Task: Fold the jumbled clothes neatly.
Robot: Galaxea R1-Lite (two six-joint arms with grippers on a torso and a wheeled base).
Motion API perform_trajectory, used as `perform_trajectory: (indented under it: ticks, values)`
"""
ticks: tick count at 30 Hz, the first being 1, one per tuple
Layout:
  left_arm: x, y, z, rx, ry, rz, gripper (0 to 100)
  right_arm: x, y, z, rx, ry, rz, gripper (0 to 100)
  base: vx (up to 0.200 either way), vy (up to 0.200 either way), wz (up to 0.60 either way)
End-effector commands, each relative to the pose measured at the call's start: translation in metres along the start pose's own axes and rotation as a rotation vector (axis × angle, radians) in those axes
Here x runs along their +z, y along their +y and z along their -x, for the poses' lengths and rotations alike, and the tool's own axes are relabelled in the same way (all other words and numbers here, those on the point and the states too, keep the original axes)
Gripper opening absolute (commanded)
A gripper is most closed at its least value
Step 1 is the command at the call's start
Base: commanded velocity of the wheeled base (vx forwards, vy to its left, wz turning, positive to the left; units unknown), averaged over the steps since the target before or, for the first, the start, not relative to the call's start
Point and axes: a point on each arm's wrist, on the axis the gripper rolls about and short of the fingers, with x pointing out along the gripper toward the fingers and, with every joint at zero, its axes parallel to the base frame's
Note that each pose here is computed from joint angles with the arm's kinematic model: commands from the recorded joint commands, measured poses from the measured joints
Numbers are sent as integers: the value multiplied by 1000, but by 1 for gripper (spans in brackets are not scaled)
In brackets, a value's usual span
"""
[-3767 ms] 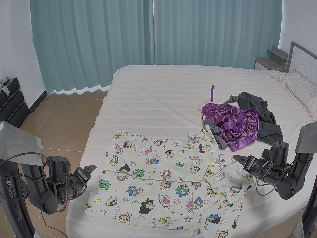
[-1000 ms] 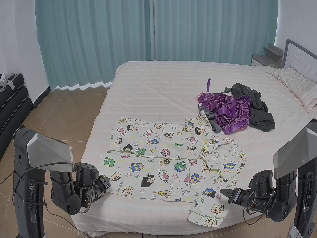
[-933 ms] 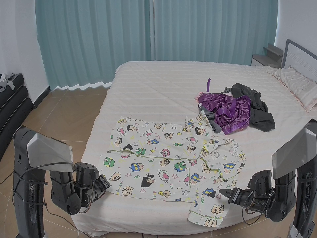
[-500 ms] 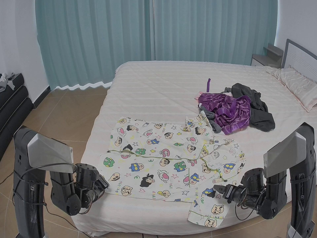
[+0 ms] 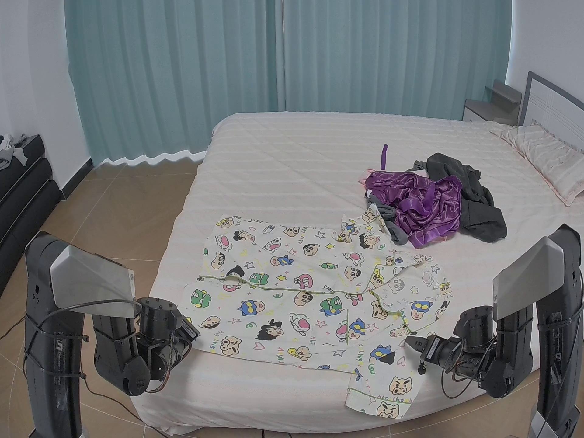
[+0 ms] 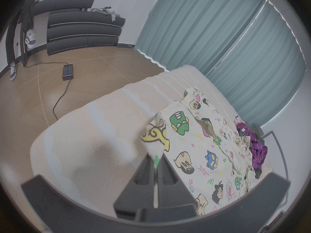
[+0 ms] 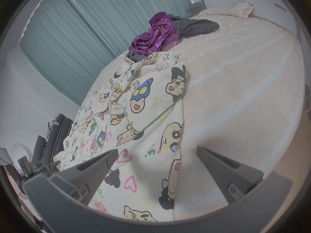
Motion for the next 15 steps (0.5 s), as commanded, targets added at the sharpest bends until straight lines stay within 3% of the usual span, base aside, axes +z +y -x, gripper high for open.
perform_trajectory:
  ticks: [1,7,15]
  values:
    - [-1,1,0,1,-1,-1,0,3,4,-5,25,-10,10,0,0,0,0]
    - [-1,2,0,1,1,0,0,7,9,-16,53,39,62,0,0,0,0]
    - [-2,2,0,4,3,-5,0,50,15,-36,34,-101,74,0,0,0,0]
